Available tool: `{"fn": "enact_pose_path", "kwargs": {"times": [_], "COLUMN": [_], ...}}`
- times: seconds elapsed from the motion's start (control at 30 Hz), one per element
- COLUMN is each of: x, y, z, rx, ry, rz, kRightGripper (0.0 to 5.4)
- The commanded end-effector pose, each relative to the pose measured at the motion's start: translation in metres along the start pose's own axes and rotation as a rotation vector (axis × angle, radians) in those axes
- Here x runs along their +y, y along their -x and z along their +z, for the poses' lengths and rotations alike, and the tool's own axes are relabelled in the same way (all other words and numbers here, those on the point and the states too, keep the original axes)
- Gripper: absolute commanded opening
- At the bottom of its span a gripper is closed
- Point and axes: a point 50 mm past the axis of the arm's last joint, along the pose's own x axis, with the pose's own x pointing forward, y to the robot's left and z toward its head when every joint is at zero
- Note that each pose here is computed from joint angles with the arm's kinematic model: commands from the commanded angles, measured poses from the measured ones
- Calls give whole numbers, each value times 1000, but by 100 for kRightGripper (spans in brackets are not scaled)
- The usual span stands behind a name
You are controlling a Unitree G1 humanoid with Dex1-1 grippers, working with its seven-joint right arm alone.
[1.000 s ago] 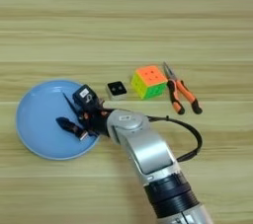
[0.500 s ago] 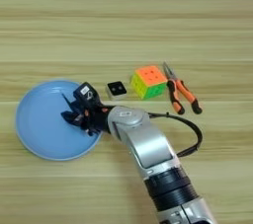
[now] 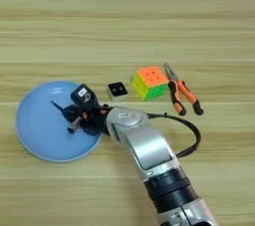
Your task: Move the objects on the table
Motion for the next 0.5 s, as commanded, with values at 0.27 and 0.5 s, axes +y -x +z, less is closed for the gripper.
{"fn": "enact_pose_path", "kwargs": {"times": [0.27, 0.5], "x": [-4, -9], "y": [5, 13], "z": [13, 38], "rx": [-34, -162], "ry": [61, 57], "rz": [-36, -60], "kRightGripper": [29, 29]}}
